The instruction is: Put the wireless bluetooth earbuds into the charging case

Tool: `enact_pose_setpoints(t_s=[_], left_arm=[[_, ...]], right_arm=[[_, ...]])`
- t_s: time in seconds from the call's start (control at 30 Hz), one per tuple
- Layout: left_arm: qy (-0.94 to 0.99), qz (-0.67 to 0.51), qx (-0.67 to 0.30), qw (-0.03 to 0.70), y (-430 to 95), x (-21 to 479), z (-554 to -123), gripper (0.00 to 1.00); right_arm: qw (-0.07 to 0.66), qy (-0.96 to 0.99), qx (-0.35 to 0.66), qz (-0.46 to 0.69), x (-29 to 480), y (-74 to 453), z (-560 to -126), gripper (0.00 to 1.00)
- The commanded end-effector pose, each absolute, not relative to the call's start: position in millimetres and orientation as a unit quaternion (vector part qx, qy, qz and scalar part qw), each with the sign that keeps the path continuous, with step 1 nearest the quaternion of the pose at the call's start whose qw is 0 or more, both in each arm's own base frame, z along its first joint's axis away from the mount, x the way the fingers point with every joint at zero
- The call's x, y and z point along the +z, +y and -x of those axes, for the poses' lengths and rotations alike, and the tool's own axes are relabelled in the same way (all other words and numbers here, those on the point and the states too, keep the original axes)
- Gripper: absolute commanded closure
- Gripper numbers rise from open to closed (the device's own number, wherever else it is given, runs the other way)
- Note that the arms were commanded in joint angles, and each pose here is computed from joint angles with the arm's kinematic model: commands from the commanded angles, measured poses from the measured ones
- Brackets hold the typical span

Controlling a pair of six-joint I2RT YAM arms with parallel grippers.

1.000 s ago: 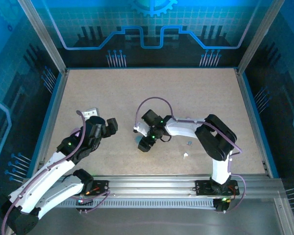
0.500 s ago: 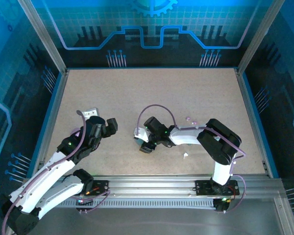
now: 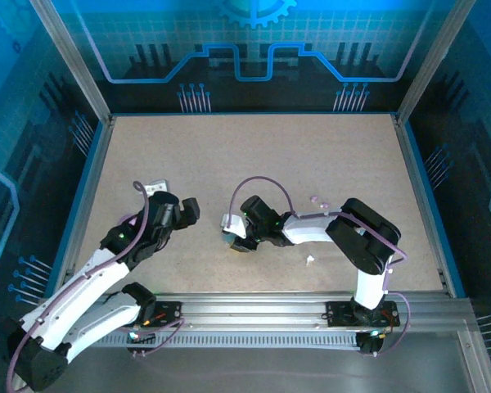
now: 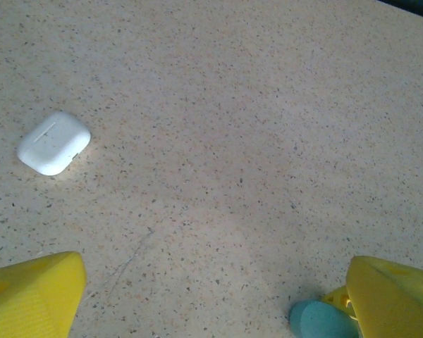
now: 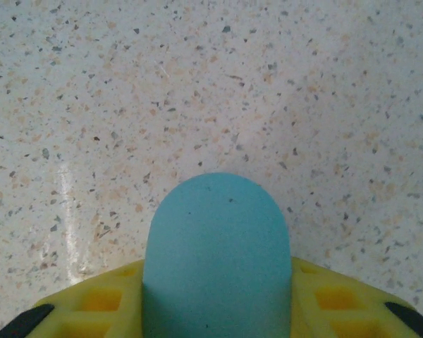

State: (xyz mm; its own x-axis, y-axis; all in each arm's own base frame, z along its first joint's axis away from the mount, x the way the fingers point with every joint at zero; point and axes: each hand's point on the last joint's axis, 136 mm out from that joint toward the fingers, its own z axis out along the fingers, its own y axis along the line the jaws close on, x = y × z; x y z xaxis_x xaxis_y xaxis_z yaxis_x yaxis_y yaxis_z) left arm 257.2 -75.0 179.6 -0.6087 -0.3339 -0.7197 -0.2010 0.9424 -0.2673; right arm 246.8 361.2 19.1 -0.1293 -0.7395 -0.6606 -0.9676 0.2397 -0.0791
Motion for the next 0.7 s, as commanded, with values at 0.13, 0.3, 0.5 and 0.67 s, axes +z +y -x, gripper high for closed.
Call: enact_pose_setpoints(t_s=[0.13, 0.3, 0.5, 0.67], left_arm=[[0.892, 0.111, -0.204, 0.388, -119.4, 192.1, -270.6, 0.05], [0.867, 0.058, -0.338, 0.362, -172.0, 227.9, -279.2, 0.06], [0.817, 0.014, -0.486, 0.310, -230.8, 274.6, -286.9, 0.11], [0.804, -0.030, -0.516, 0.295, -261.2, 293.7, -285.2, 0.11]], right_arm=[[0.370, 0.721, 0.211, 0.547, 71.8, 351.7, -254.7, 0.64], [0.446, 0.704, 0.238, 0.498, 154.5, 323.2, -265.6, 0.67], [0.521, 0.677, 0.236, 0.464, 224.5, 287.7, -269.9, 0.67], [0.543, 0.662, 0.224, 0.466, 249.0, 275.4, -266.7, 0.66]])
